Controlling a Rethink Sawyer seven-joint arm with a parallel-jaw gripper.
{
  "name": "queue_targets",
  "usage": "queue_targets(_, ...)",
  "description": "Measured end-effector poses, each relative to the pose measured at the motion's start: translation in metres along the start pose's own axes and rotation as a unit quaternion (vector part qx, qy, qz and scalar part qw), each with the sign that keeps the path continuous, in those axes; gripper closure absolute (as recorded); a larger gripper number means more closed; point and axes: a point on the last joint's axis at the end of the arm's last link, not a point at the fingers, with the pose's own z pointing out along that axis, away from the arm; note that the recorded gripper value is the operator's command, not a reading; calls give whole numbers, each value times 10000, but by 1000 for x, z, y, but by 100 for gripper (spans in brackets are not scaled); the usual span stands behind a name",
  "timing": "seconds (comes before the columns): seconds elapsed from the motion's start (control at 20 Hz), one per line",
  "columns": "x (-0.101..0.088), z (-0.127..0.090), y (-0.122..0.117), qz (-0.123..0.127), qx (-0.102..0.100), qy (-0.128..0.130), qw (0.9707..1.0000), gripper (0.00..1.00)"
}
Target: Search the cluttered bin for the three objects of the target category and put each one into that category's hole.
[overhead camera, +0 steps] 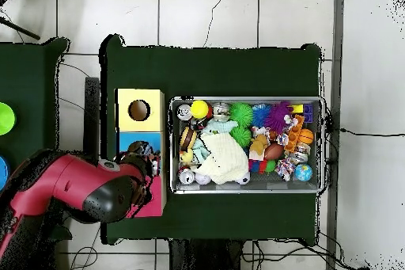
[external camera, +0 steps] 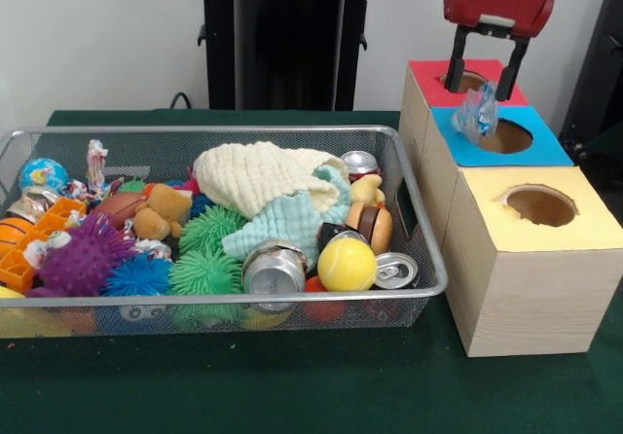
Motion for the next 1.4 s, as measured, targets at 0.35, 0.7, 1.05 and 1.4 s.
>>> queue_targets(0.35,1,-1,-1,78,-118,1,9999,0)
queue_targets(0.7,10,10,-2,416,-577,-84,9974,0)
queue_targets(1.05,9,19,-5,718,-806,-354,9935,0)
queue_targets(1.4,6,11,-8,632,-724,-275,9950,0)
